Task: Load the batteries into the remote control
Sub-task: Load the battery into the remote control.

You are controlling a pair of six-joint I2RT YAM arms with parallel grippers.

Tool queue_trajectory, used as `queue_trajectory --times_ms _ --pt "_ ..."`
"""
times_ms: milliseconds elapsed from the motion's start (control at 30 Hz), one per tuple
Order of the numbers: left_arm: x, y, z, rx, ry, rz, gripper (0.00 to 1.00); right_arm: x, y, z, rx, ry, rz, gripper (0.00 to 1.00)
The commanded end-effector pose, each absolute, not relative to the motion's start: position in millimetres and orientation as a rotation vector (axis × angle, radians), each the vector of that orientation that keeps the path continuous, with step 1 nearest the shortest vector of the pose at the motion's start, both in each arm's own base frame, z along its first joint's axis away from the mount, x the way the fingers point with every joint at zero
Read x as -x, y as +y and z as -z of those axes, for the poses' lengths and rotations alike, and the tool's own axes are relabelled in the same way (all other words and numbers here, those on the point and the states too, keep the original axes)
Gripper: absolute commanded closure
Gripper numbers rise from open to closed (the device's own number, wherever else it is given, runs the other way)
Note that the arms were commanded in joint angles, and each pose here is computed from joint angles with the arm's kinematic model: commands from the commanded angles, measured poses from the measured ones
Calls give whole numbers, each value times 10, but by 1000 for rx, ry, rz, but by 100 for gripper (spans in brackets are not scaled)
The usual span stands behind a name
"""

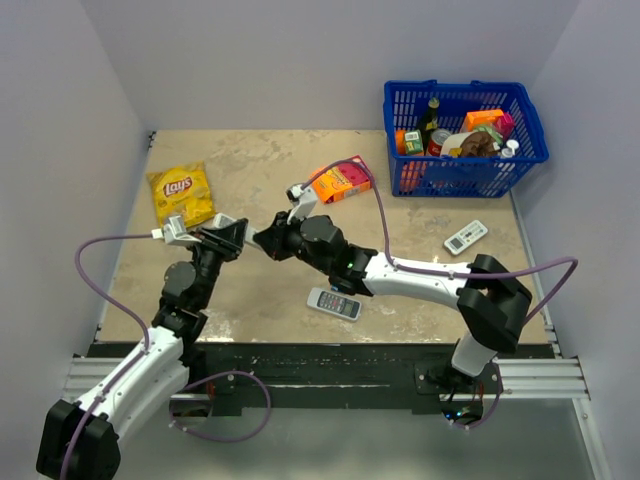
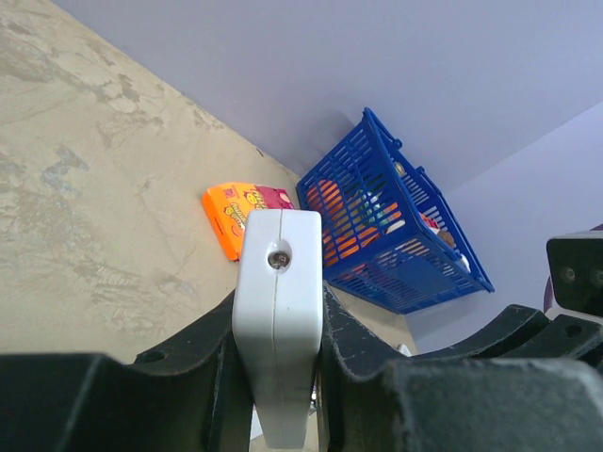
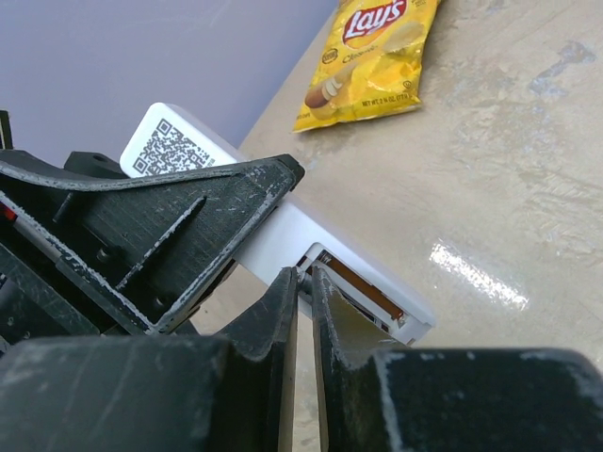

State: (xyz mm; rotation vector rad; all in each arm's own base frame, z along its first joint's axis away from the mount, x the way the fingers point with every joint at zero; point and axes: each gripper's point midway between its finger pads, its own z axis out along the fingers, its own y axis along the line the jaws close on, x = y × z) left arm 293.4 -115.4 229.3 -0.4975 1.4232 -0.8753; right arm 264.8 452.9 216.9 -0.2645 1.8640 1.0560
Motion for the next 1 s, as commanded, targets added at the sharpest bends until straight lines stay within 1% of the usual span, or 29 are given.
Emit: queue_trajectory --times_ms 0,267,600,800,967 --pt "-2751 -1103 -3278 480 1092 1052 100 -2525 4437 -1526 350 2010 -934 88" --pt "-2776 -1102 -3376 483 1099 1041 100 -2439 4443 -1301 467 2027 -889 89" --pt "-2765 -1063 -3486 473 1088 1009 100 -2437 4382 -1135 496 2047 -832 90" --pt "-2790 -1219 -3420 407 1128 1047 100 -2382 4449 -1352 510 1998 -908 89" --pt "-2798 -1281 -3229 373 1200 1024 100 -2397 4337 -1592 509 1975 -869 87"
